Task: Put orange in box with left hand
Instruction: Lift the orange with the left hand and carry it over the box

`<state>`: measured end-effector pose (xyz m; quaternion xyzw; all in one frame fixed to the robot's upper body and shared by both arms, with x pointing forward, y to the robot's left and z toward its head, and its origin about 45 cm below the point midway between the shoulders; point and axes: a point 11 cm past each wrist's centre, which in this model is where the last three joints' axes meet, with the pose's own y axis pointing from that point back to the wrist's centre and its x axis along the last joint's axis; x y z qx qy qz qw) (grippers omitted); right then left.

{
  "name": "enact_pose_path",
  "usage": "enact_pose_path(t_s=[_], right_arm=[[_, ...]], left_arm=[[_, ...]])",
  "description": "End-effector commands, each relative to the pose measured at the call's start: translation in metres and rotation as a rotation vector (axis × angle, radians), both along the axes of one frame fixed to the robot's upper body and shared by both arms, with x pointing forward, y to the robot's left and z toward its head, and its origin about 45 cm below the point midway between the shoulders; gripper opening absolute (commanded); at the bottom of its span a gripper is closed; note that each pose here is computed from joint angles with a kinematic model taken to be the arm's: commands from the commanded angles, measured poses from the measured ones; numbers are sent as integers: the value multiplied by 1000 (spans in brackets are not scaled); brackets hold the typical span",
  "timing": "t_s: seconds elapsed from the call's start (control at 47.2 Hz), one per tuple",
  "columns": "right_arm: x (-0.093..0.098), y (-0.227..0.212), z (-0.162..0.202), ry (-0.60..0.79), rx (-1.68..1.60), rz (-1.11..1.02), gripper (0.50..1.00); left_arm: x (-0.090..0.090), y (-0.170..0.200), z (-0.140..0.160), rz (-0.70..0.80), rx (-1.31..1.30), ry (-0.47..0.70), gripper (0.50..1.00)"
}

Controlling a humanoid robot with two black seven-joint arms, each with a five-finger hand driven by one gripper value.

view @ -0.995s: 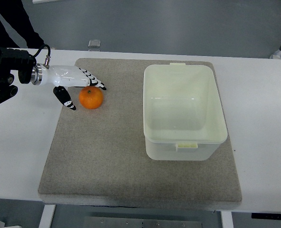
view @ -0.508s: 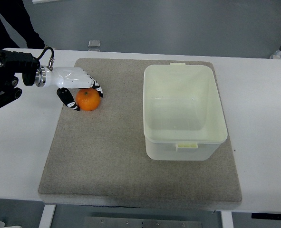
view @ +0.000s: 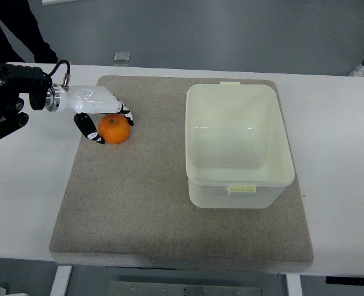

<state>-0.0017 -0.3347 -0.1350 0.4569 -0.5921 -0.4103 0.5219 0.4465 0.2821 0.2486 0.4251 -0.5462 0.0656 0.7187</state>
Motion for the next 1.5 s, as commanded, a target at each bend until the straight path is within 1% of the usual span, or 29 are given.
enact_pose_path(t_s=[0.0,0.381,0.487,0.635,0.805,0.932,1.144,1.356,1.483], right_arm=[[0,0,0,0,-1,0,944],[0,0,0,0,0,0,944],[0,0,0,0,-1,0,944],[0,0,0,0,-1,0,944],[0,0,0,0,0,0,944],[0,0,0,0,0,0,944],[0,0,0,0,0,0,944],[0,0,0,0,0,0,944],[0,0,0,0,0,0,944]], left_arm=[[1,-1,1,-1,-6,-4,500],[13,-4,24,17,-43,-59,500],[21,-9,43,7,-42,-95,500],[31,-20,78,-14,-47,-165,500],[34,-39,88,-46,-75,-187,500],[39,-56,111,-63,-133,-233,500],[39,-88,129,-114,-206,-262,500],[38,-106,141,-149,-236,-282,500],[28,-130,147,-215,-265,-281,500]])
